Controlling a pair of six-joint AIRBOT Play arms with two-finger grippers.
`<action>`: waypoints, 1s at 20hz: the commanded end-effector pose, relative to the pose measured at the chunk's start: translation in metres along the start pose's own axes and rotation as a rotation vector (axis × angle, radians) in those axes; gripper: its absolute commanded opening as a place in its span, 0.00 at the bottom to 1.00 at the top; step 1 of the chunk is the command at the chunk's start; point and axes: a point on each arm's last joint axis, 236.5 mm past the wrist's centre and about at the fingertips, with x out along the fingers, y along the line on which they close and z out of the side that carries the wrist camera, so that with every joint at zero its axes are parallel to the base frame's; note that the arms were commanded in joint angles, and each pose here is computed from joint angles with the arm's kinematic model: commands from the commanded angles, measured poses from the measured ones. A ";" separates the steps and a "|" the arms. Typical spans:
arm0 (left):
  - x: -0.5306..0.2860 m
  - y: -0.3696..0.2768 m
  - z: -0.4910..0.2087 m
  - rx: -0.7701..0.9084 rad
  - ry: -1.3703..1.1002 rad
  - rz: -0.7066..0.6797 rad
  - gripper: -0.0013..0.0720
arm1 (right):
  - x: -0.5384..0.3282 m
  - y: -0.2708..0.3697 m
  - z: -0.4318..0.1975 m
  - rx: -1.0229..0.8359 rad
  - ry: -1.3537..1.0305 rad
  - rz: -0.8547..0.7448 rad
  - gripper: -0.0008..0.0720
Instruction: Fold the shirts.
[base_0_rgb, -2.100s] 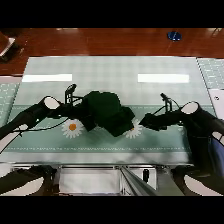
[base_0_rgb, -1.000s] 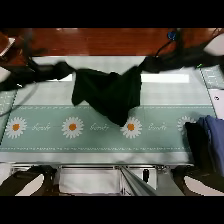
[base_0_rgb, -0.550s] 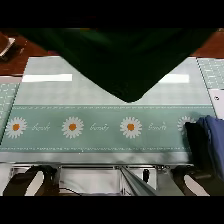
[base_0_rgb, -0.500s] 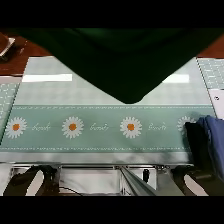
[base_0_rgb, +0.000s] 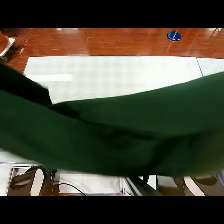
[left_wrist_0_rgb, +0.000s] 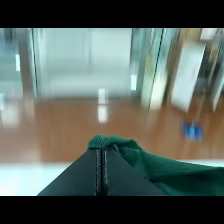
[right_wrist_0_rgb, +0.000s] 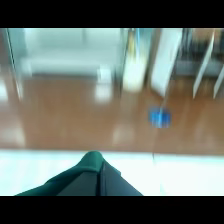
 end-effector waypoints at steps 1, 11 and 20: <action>0.028 0.013 -0.100 -0.118 0.300 -0.014 0.04 | 0.062 0.009 -0.085 -0.007 0.305 0.002 0.04; 0.129 0.037 -0.296 -0.547 0.516 -0.091 0.04 | 0.290 0.020 -0.228 0.289 0.611 0.107 0.04; 0.181 0.011 -0.465 -0.594 0.961 -0.094 0.04 | 0.381 0.026 -0.359 0.573 0.855 0.188 0.04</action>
